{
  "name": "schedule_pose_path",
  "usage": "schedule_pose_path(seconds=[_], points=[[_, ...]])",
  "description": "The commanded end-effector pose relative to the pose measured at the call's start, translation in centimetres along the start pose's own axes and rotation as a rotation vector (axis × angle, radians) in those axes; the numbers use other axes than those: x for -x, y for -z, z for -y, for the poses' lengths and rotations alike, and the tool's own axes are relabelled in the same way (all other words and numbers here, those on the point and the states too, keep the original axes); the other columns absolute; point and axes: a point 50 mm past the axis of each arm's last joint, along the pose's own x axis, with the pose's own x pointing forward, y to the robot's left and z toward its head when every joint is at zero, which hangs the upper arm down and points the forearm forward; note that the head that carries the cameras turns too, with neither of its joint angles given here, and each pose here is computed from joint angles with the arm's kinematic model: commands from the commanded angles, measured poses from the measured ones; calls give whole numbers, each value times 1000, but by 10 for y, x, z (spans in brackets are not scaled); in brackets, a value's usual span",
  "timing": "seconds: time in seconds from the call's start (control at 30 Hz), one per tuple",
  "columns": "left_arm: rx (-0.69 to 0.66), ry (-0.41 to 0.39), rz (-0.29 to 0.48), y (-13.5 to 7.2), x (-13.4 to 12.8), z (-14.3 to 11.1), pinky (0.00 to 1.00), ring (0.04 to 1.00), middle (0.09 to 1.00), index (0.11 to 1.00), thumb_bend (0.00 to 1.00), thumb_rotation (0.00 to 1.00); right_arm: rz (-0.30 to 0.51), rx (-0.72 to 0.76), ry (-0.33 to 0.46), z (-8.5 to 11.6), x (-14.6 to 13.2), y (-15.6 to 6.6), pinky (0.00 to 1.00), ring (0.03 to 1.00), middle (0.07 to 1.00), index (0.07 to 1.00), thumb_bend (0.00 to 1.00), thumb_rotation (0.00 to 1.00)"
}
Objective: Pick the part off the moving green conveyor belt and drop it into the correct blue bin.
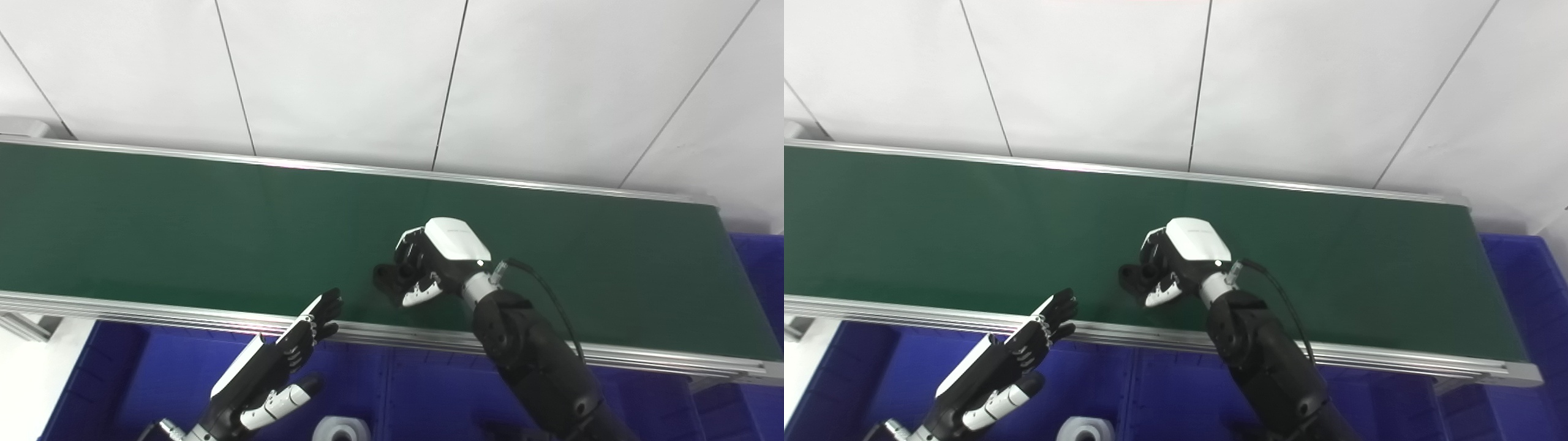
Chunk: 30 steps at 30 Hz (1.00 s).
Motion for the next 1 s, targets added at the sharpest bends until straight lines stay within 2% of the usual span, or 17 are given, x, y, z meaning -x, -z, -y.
schedule_pose_path(seconds=[0.0,0.13,0.4,0.6,0.73,0.8,0.9,0.97], points=[[-11,5,65,-13,-5,-1,955,1000,1000,1000,355,717,62,6,-19,-6,0,-9,378,402,480,531,514,0],[-9,1,69,-14,-7,-1,953,1000,1000,1000,347,716,81,26,-4,-10,2,-10,359,395,470,532,515,0],[-2,-7,70,-13,-8,-1,955,1000,1000,1000,356,708,122,116,107,-16,8,-13,311,378,449,535,515,0],[-7,-3,67,-12,-9,-2,955,1000,1000,1000,361,707,159,186,247,-17,16,-19,302,399,431,519,519,0],[-7,-11,64,-11,-8,-2,953,1000,1000,1000,364,694,164,156,326,-11,23,-25,307,400,430,516,519,0],[-12,-18,57,-11,-8,-1,945,1000,1000,1000,363,689,165,142,367,-6,28,-28,309,433,474,492,522,0],[-10,-18,62,-11,-9,0,943,1000,1000,1000,346,685,165,95,446,4,39,-34,366,408,442,518,519,0],[-17,-16,66,-11,-9,0,947,1000,1000,1000,348,704,170,57,501,10,48,-37,340,408,450,512,518,0]])
